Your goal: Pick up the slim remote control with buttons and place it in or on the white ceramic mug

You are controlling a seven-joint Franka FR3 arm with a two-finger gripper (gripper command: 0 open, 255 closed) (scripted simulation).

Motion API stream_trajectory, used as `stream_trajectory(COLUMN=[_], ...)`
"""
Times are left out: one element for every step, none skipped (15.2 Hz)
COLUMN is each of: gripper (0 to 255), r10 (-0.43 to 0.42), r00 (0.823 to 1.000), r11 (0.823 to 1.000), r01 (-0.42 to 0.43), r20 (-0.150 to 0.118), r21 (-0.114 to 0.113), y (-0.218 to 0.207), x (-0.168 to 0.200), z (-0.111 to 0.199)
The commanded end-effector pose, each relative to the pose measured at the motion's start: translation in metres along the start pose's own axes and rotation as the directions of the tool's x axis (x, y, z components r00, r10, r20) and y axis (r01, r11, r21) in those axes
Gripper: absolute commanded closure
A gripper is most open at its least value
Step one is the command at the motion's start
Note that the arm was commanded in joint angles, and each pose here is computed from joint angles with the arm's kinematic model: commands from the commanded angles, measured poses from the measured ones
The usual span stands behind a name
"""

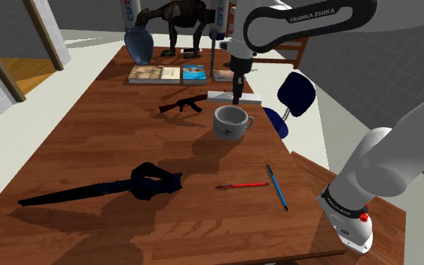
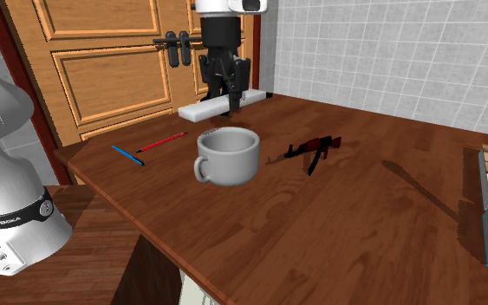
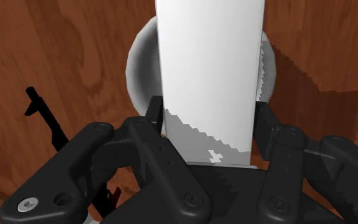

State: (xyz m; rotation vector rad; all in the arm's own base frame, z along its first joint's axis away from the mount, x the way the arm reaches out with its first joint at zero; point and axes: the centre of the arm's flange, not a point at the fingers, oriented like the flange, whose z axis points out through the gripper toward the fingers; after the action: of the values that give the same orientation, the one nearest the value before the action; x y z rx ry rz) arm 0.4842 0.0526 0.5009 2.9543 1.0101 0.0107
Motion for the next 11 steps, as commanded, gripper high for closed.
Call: stream_trajectory(gripper=[255, 255, 255, 255, 255, 255, 255, 255, 255, 255, 255], r10=[-0.001, -0.001, -0.001, -0.001, -0.001, -0.001, -0.001, -0.001, -0.001, -0.001, -0.001], r00=[1.0, 1.0, 1.0, 1.0, 1.0, 1.0, 1.0, 1.0, 1.0, 1.0, 1.0], r11=[1.0, 1.0, 1.0, 1.0, 1.0, 1.0, 1.0, 1.0, 1.0, 1.0, 1.0], r01=[0.001, 0.001, 0.001, 0.001, 0.001, 0.001, 0.001, 0.001, 0.001, 0.001, 0.001], r20=[-0.001, -0.001, -0.001, -0.001, -0.001, -0.001, -0.001, -0.001, -0.001, -0.001, -0.001], r21=[0.0, 0.0, 0.0, 0.0, 0.0, 0.0, 0.0, 0.0, 0.0, 0.0, 0.0], y=[0.007, 0.007, 0.007, 0.007, 0.007, 0.007, 0.007, 0.007, 0.007, 0.006, 0.006], x=[-0.017, -0.017, -0.017, -0.017, -0.017, -0.017, -0.017, -0.017, -0.017, -0.017, -0.017], z=[0.007, 0.013, 0.018, 0.023, 0.029, 0.034, 0.039, 0.044, 0.05, 0.055, 0.06])
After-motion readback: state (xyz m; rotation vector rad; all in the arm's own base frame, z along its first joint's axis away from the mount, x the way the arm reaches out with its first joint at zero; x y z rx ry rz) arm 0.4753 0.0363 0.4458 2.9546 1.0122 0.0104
